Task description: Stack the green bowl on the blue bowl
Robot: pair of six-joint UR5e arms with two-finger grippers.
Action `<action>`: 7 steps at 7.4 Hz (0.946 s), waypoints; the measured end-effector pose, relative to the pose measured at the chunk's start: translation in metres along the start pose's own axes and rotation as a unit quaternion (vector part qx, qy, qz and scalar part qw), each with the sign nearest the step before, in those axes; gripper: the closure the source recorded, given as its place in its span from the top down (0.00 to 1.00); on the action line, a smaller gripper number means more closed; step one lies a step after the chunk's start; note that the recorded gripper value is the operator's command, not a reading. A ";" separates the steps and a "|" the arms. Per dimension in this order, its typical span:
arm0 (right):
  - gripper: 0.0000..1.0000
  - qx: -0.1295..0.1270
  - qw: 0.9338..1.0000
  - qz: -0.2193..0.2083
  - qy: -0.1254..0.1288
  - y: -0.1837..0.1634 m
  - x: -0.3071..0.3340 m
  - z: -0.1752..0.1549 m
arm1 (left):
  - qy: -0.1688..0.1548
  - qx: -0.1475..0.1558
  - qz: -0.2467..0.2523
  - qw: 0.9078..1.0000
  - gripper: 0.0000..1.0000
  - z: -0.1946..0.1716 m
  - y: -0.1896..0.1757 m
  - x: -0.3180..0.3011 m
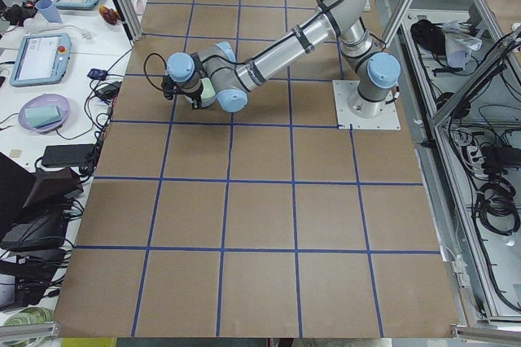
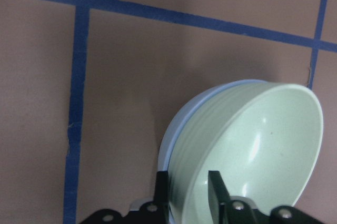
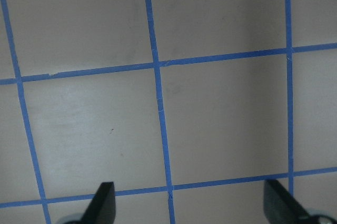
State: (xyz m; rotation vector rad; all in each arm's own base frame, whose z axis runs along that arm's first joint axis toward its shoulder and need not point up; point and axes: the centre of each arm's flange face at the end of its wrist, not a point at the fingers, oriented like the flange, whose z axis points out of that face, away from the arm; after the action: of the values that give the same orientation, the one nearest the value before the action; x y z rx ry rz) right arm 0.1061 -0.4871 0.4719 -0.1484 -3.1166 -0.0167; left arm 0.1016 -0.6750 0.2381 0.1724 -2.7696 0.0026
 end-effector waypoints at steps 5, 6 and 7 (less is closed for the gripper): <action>1.00 0.000 1.000 0.000 0.000 0.000 0.000 0.000 | -0.081 0.006 0.030 0.996 1.00 -0.070 0.027 0.046; 1.00 0.000 1.000 0.000 0.000 0.000 0.000 0.000 | -0.096 0.000 0.037 0.995 1.00 -0.091 0.042 0.067; 1.00 0.000 1.000 0.000 0.000 0.000 0.000 0.000 | -0.104 -0.005 0.042 0.994 1.00 -0.115 0.060 0.087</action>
State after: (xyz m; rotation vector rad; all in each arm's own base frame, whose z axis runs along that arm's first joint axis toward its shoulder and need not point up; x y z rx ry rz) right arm 0.1061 -0.4872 0.4722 -0.1485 -3.1166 -0.0159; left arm 0.0553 -0.6230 0.3773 0.0565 -2.9825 -0.0084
